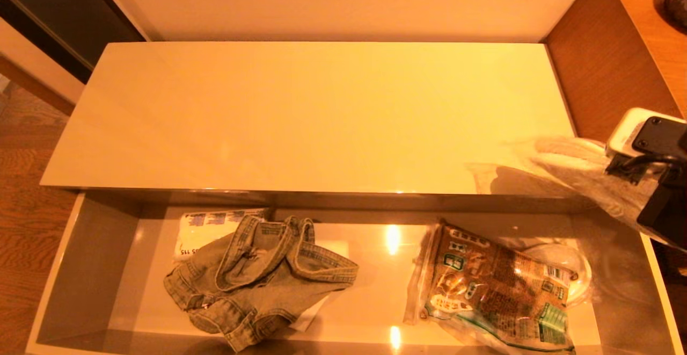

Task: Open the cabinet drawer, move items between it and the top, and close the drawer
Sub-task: Place the disposable slippers on the table

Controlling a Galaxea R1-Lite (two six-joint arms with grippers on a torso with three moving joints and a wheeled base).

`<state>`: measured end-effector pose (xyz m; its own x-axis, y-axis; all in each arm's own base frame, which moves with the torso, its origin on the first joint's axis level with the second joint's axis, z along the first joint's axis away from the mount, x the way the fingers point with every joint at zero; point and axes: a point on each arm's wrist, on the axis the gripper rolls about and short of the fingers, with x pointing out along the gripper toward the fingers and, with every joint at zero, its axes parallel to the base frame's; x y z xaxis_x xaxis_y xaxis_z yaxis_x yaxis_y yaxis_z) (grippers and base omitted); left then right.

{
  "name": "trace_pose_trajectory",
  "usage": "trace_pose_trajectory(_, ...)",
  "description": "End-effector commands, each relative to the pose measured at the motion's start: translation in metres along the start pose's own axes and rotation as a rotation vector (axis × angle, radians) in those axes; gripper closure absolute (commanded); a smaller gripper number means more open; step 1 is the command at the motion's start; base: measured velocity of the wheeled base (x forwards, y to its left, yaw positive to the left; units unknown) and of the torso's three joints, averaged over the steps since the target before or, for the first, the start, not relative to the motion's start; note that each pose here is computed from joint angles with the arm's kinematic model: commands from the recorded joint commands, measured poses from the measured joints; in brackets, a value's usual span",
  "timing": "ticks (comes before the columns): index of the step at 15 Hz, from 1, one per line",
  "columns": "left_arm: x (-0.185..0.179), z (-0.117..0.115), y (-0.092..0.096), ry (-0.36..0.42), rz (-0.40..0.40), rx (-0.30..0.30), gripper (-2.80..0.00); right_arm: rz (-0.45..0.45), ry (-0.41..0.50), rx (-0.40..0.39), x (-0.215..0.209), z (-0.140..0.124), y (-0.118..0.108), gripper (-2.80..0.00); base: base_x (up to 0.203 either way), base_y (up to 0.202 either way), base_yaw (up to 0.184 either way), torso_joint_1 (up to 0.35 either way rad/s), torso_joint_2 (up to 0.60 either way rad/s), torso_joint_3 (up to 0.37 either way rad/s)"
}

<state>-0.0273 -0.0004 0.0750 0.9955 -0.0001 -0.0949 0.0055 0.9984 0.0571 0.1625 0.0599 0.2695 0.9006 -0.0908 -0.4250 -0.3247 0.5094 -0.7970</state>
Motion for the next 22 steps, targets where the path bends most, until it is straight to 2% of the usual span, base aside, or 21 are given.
trace_pose_trajectory(1, 0.000, 0.000, 0.000, 0.000, 0.001, 0.000, 0.00, 0.007, 0.010, 0.010, 0.014, 0.012, -0.003, 0.00, 0.000, 0.000, 0.000, 0.000, 0.00, 0.000)
trace_pose_trajectory(5, 0.000, 0.000, 0.000, 0.000, 0.000, 0.000, 0.00, -0.007, 0.059, 0.127, 0.093, 0.052, -0.005, 0.00, 0.000, 0.000, 0.000, 0.000, 0.00, 0.000)
trace_pose_trajectory(8, 0.000, 0.000, 0.000, 0.000, 0.000, 0.000, 0.00, -0.108, 0.067, 0.314, 0.119, 0.047, -0.022, 0.00, 0.000, 0.000, 0.000, 0.000, 0.00, 0.000)
trace_pose_trajectory(10, 0.000, 0.000, 0.000, 0.000, 0.000, 0.000, 0.00, -0.169, 0.014, 0.397, 0.123, 0.048, -0.025, 0.00, 0.000, 0.000, 0.000, 0.000, 0.00, 0.000)
trace_pose_trajectory(11, 0.000, 0.000, 0.000, 0.000, 0.000, 0.000, 0.00, -0.180, 0.012, 0.410, 0.125, 0.047, -0.025, 0.00, 0.000, 0.000, 0.000, 0.000, 0.00, 0.000)
trace_pose_trajectory(13, 0.000, 0.000, 0.000, 0.000, 0.000, 0.000, 0.00, -0.281, -0.012, 0.463, 0.138, 0.039, -0.041, 0.00, 0.000, 0.000, 0.000, 0.000, 0.00, 0.000)
trace_pose_trajectory(17, 0.000, 0.000, 0.000, 0.000, 0.000, 0.001, 0.00, -0.363, -0.062, 0.471, 0.137, 0.034, -0.053, 0.00, 0.000, 0.000, 0.000, 0.000, 0.00, 0.000)
trace_pose_trajectory(20, 0.000, 0.000, 0.000, 0.000, 0.000, 0.001, 0.00, -0.483, -0.211, 0.446, 0.110, 0.034, -0.065, 0.00, 0.000, 0.000, 0.000, 0.000, 0.00, 0.000)
trace_pose_trajectory(22, 0.000, 0.000, 0.000, 0.000, 0.000, 0.000, 0.00, -0.496, -0.275, 0.433, 0.096, 0.034, -0.070, 0.00, 0.000, 0.000, 0.000, 0.000, 0.00, 0.000)
